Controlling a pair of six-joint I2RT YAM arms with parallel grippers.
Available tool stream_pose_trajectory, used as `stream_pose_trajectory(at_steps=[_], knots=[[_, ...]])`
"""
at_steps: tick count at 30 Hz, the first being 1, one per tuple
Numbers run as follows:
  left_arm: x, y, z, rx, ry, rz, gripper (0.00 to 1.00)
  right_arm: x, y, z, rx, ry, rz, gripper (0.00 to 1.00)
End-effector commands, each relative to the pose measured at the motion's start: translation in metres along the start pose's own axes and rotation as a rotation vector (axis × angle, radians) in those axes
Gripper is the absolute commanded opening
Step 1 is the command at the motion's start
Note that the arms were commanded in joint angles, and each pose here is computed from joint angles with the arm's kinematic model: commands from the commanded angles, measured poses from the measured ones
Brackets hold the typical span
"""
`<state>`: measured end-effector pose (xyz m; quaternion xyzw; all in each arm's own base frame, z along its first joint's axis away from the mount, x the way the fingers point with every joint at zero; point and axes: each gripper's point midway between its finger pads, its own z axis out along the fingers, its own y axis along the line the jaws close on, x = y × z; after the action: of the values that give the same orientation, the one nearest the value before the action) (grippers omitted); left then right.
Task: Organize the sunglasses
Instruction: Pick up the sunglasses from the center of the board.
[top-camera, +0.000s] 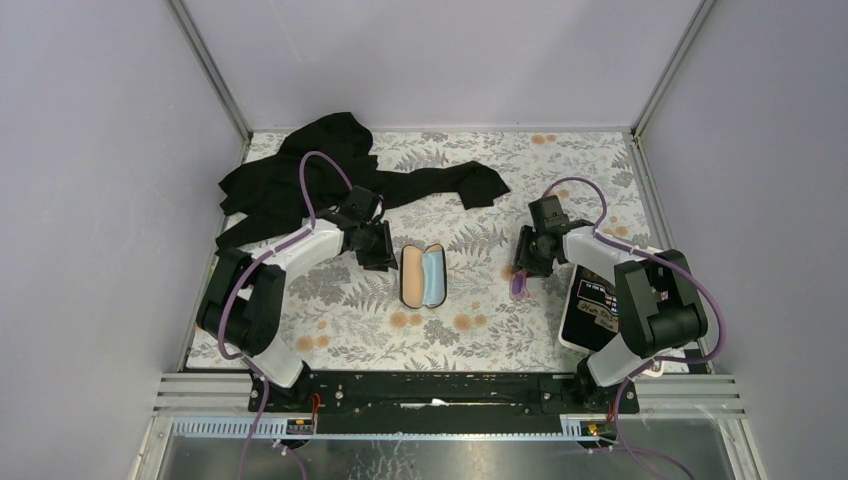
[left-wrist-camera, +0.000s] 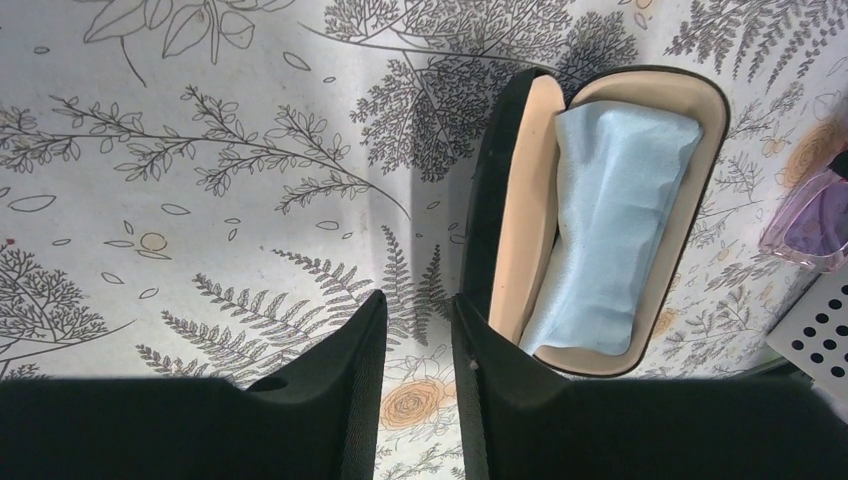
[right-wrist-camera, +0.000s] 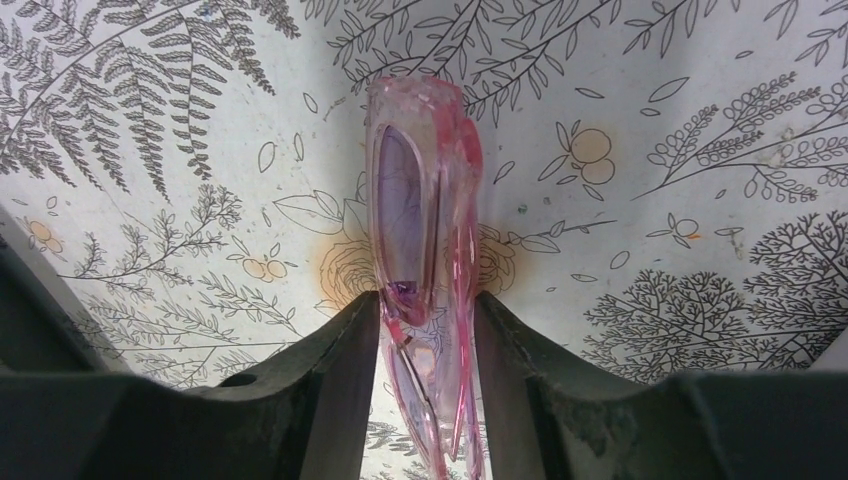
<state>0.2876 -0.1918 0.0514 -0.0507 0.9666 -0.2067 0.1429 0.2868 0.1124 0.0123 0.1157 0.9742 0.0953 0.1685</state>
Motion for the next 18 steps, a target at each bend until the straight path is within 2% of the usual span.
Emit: stream_pose_trajectory(at_steps=[1,5,12,18], knots=[[0.0,0.002,-0.001,-0.002,-0.023,0.032,0.35,0.003,-0.006,0.008,0.038,0.002,0.02,0.48],[0.002,0.004,-0.001,-0.004,-0.02,0.034,0.35,0.001,-0.005,0.011,0.036,-0.009,0.034,0.47],[0.007,0.008,0.002,-0.014,-0.012,0.031,0.35,0.004,0.002,0.012,-0.001,0.007,0.034,0.27],[0.005,0.014,0.004,-0.044,-0.027,0.017,0.35,-0.007,0.029,-0.014,-0.137,-0.036,0.018,0.25]])
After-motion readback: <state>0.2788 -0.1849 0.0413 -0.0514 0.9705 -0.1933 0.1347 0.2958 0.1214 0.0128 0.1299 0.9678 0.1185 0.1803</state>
